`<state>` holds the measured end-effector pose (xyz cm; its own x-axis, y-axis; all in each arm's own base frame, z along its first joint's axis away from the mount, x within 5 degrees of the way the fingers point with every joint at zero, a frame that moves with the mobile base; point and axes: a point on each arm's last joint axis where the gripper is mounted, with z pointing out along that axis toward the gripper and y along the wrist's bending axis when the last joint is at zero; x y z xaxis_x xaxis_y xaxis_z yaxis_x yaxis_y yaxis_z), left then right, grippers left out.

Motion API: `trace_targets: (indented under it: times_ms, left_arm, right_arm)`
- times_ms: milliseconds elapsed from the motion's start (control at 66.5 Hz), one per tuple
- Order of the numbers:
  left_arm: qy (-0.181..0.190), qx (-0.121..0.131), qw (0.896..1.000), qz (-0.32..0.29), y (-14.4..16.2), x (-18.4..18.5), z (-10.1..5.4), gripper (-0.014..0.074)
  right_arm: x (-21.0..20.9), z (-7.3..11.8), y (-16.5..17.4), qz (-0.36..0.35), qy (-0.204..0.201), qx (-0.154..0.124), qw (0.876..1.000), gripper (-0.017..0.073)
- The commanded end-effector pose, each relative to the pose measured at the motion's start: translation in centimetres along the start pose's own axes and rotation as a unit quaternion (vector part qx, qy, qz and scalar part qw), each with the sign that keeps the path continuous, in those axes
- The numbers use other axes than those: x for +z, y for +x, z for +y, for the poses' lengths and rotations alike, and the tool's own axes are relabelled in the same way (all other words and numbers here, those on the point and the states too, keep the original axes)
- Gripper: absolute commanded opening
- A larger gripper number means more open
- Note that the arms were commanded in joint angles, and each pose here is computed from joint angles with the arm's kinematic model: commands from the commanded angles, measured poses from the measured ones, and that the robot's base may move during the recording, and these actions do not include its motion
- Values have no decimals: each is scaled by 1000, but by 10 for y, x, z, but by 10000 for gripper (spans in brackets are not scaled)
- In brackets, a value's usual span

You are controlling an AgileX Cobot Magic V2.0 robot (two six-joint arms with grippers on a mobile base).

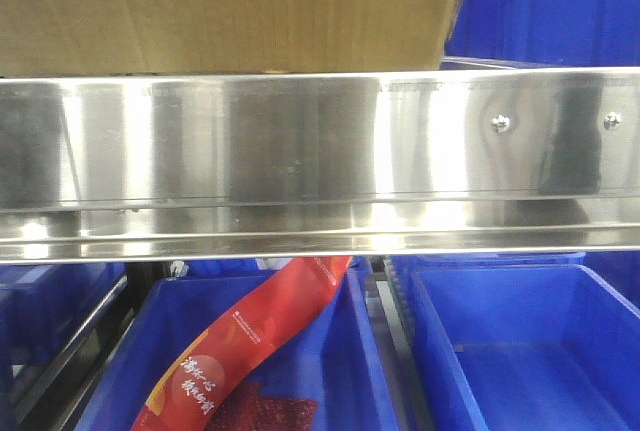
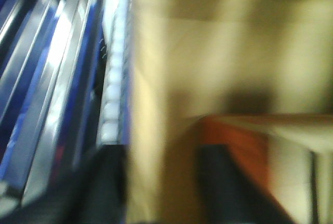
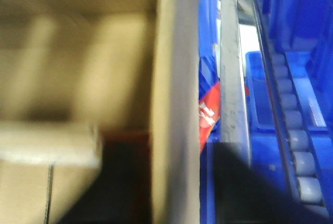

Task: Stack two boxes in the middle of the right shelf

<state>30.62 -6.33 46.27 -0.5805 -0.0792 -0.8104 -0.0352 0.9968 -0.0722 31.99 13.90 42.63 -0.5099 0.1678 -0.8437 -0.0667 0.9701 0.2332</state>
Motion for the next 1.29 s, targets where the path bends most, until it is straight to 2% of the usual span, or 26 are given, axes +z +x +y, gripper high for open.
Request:
trace_targets:
  times_ms: [0, 180, 301, 346, 421, 466, 526, 556, 631, 692, 812, 932, 1052, 1158, 1278]
  left_arm:
    - [10, -1, 1000, -12, -3, -1, -2, 312]
    - [11, -1, 1000, -13, -3, -1, -2, 312]
    - [12, -2, 1000, -17, -4, -3, -2, 303]
    - [13, -3, 1000, -18, -5, -4, -2, 279]
    - [14, -4, 1000, -22, -5, -8, -2, 184]
    - [15, -5, 1000, -25, -5, -11, -1, 111]
    - [22, 1, 999, -28, -6, -16, -1, -24]
    - [29, 11, 999, -30, -6, -20, -2, -111]
    - [52, 44, 997, -30, -5, -25, -5, -109]
    - [77, 66, 994, -28, -3, -31, -8, -111]
    - [110, 49, 992, -47, 4, -39, -10, -111]
    - [144, 10, 985, -94, 24, -46, -8, -111]
    - [157, -28, 977, -144, 57, -56, 2, -111]
    - [164, -39, 967, -190, 82, -68, 11, -111]
    - [168, -44, 958, -227, 111, -72, 20, -111]
  right_arm:
    - [-1, 2, -4, -13, -8, 0, 1000, 419]
    - [-1, 1, -5, -18, -3, -9, 1000, 374]
    - [-5, 1, -7, -23, -4, -8, 1000, 299]
    - [-7, 1, -8, -25, -5, -10, 1000, 246]
    - [-10, 0, -9, -29, -5, -13, 999, 139]
    - [-15, 0, -10, -32, -5, -18, 999, 37]
    - [-19, -2, -11, -32, -3, -25, 999, -90]
    - [-20, -3, -10, -26, 2, -40, 999, -171]
    - [-26, -5, -10, -20, 9, -85, 996, -164]
    - [-30, -8, -9, -8, 19, -98, 995, -164]
    - [-40, -11, -10, -33, 7, -119, 992, -164]
    - [-53, -21, -6, -111, -33, -114, 987, -164]
    - [-70, -48, 13, -134, -27, -81, 987, -164]
    - [-88, -75, 27, -156, -5, -60, 986, -164]
    - [-107, -99, 50, -189, 13, -57, 980, -164]
